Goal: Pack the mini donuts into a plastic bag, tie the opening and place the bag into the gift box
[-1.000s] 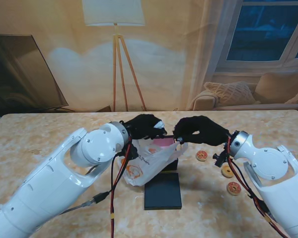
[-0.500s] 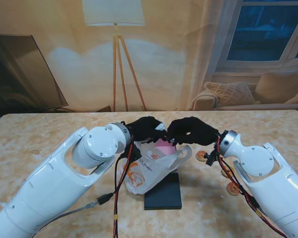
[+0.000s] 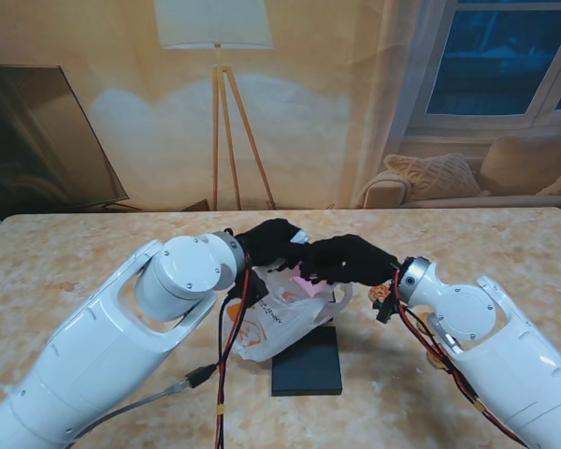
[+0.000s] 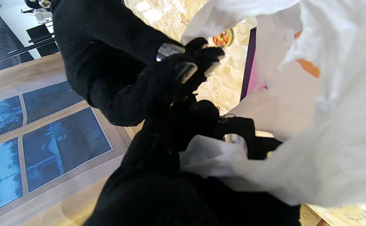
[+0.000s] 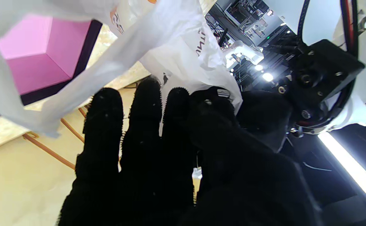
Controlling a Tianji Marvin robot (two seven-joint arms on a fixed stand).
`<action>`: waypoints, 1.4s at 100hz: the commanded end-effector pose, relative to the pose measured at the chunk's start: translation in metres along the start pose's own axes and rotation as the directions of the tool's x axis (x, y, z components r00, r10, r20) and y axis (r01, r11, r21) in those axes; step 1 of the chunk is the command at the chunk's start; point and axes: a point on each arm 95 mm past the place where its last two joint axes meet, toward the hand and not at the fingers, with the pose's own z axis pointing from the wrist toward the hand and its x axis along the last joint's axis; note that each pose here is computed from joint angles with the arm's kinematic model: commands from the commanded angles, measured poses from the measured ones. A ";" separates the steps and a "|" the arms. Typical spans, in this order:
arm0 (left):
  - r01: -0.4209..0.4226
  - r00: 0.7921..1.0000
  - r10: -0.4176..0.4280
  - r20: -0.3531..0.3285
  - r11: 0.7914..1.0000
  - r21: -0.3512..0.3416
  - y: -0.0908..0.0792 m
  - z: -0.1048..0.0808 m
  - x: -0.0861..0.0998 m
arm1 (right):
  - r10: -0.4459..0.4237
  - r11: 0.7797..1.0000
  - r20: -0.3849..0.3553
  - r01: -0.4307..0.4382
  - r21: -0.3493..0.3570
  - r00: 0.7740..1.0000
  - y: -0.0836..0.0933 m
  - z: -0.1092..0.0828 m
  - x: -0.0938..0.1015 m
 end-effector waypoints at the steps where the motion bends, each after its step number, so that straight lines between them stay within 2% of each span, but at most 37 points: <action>1: 0.007 1.000 -0.007 -0.016 1.000 -0.025 0.005 -0.002 0.005 | 0.039 0.997 0.035 -0.041 0.058 0.999 -0.010 0.002 -0.005; 11: 0.015 1.000 -0.015 -0.017 0.999 -0.028 0.005 -0.003 0.006 | 0.066 0.993 0.061 -0.072 0.098 0.996 -0.013 0.003 -0.009; 25: 0.018 1.000 -0.019 -0.019 0.999 -0.030 0.005 -0.003 0.006 | 0.101 0.989 0.078 -0.109 0.102 0.992 -0.016 0.008 -0.010; 42: 0.035 0.999 -0.036 -0.019 0.999 -0.038 0.007 -0.004 0.007 | 0.142 0.978 0.135 -0.160 0.131 0.981 -0.021 0.013 -0.005; 58: 0.055 0.998 -0.056 -0.010 0.997 -0.046 0.009 -0.004 0.008 | 0.153 0.977 0.158 -0.173 0.122 0.976 -0.025 0.014 -0.002; 76: 0.058 0.998 -0.058 -0.007 0.997 -0.046 0.010 -0.003 0.007 | 0.216 0.969 0.158 -0.232 0.089 0.963 -0.022 0.007 0.006; 115: 0.056 0.998 -0.058 -0.022 0.997 -0.052 0.011 -0.005 0.009 | 0.121 0.988 0.169 -0.135 0.075 0.978 -0.005 -0.011 0.002; 140: 0.057 0.998 -0.058 -0.021 0.997 -0.054 0.011 -0.005 0.010 | 0.114 0.992 0.165 -0.121 0.031 0.980 0.000 -0.015 -0.003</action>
